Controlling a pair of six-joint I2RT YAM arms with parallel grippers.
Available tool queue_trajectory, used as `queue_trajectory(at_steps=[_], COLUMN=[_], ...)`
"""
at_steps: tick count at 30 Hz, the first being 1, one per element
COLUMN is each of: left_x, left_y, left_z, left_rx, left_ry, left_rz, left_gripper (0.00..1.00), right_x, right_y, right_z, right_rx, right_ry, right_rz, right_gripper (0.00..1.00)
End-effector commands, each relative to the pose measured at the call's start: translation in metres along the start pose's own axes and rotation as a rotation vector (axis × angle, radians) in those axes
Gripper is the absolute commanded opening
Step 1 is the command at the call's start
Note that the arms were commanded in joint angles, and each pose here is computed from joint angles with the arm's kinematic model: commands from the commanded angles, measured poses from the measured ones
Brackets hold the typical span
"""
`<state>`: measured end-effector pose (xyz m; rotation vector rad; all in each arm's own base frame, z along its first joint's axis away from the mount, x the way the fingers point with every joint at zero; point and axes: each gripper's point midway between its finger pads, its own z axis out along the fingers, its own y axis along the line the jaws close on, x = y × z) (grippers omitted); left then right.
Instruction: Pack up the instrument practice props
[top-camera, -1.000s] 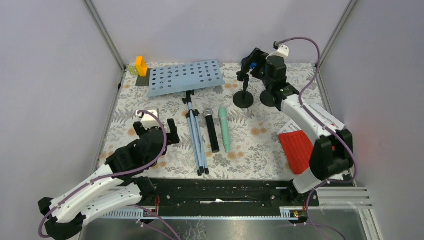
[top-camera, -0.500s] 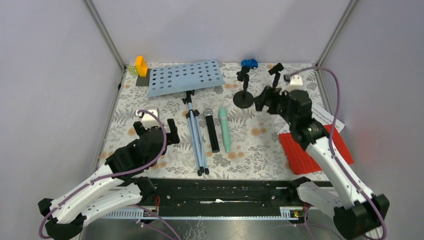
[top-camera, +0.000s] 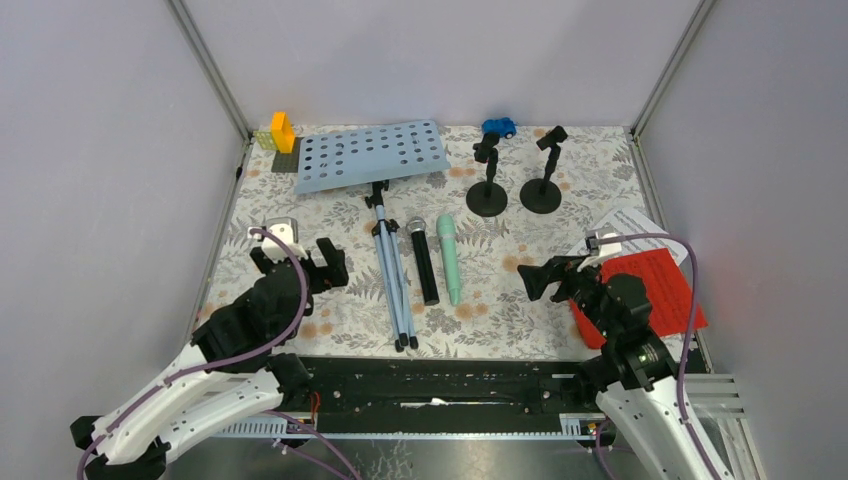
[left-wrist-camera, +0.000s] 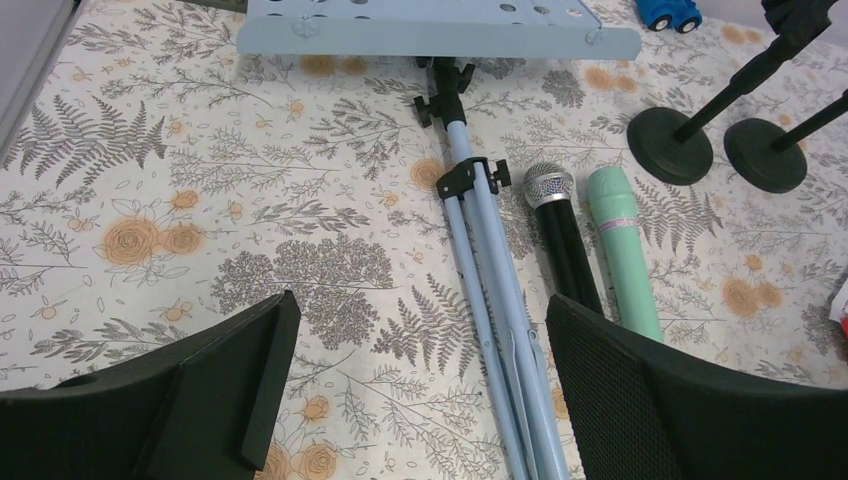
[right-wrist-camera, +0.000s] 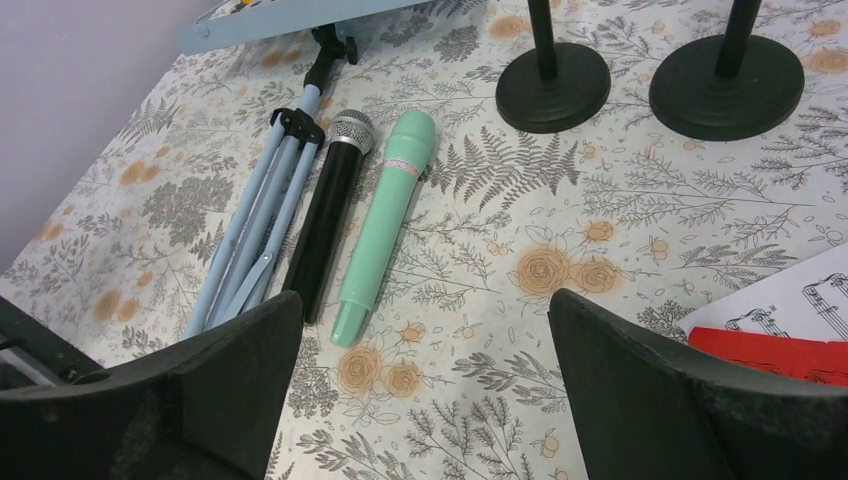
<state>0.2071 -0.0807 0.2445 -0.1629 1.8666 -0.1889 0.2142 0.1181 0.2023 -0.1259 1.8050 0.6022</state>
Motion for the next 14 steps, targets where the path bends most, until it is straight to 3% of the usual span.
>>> queue_trajectory(at_steps=[1, 14], left_x=[-0.002, 0.001], left_y=[-0.004, -0.009], left_z=[0.002, 0.003], left_rx=[0.021, 0.046], left_ry=[-0.013, 0.004], left_rz=[-0.001, 0.015], left_gripper=[0.99, 0.99], right_x=[-0.016, -0.009], right_y=[0.002, -0.012], right_z=[-0.003, -0.002], right_rx=[-0.018, 0.061], right_ry=[-0.109, -0.067], right_rz=[-0.032, -0.019], right_gripper=[1.00, 1.00])
